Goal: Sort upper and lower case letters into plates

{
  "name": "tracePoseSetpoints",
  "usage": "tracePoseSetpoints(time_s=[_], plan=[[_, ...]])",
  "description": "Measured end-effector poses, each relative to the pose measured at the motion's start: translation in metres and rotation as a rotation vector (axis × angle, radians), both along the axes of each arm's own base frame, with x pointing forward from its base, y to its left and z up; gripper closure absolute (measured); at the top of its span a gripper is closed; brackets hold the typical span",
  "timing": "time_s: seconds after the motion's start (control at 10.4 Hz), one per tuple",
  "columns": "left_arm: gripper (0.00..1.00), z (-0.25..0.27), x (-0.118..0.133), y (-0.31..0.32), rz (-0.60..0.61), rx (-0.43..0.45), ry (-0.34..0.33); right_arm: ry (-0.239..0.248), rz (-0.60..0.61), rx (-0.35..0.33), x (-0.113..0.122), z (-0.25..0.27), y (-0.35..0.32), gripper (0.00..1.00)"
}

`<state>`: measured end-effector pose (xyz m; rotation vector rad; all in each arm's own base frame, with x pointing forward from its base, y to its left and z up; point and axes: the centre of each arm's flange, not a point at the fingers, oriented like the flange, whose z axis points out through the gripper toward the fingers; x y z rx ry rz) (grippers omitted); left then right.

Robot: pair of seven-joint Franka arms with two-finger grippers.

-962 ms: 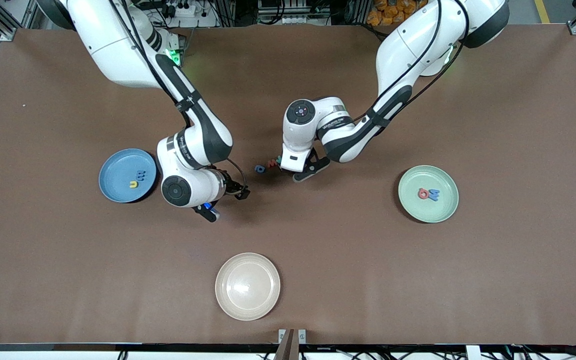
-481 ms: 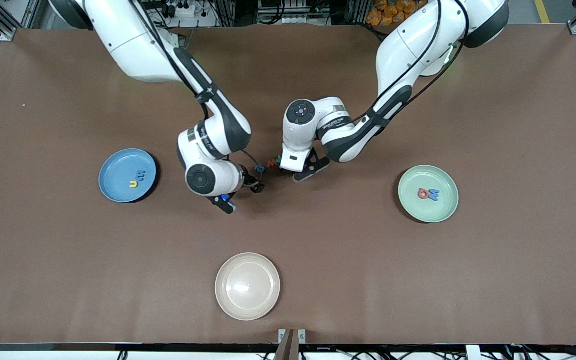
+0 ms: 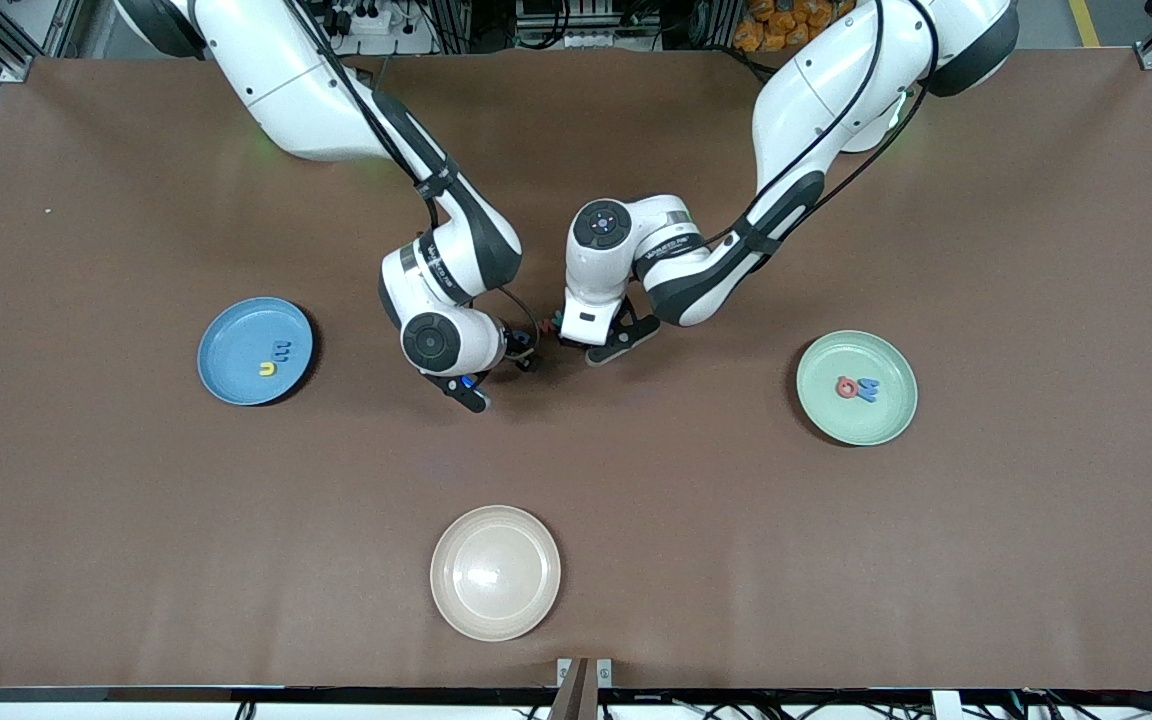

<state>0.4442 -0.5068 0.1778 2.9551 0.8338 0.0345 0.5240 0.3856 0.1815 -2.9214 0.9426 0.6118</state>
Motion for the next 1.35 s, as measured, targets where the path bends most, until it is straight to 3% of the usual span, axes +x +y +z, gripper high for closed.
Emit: tracePoseSetpoints(time_s=[0.1,0.67,1.15,1.35], plan=[[0.77,0.0,0.0,0.0,0.0,0.0,0.0,-0.003,0.008,-0.006,-0.003,-0.003,0.001,0.09],[0.77,-0.001,0.0,0.0,0.002,-0.001,0.004,-0.011,0.017,-0.012,-0.01,-0.016,0.005,0.22],[0.77,-0.001,-0.002,-0.002,-0.001,-0.005,0.005,-0.021,0.019,-0.007,-0.009,-0.014,0.008,0.49],[0.77,-0.002,-0.003,-0.002,-0.001,-0.006,0.007,-0.022,0.02,-0.007,-0.009,-0.014,0.009,0.53]])
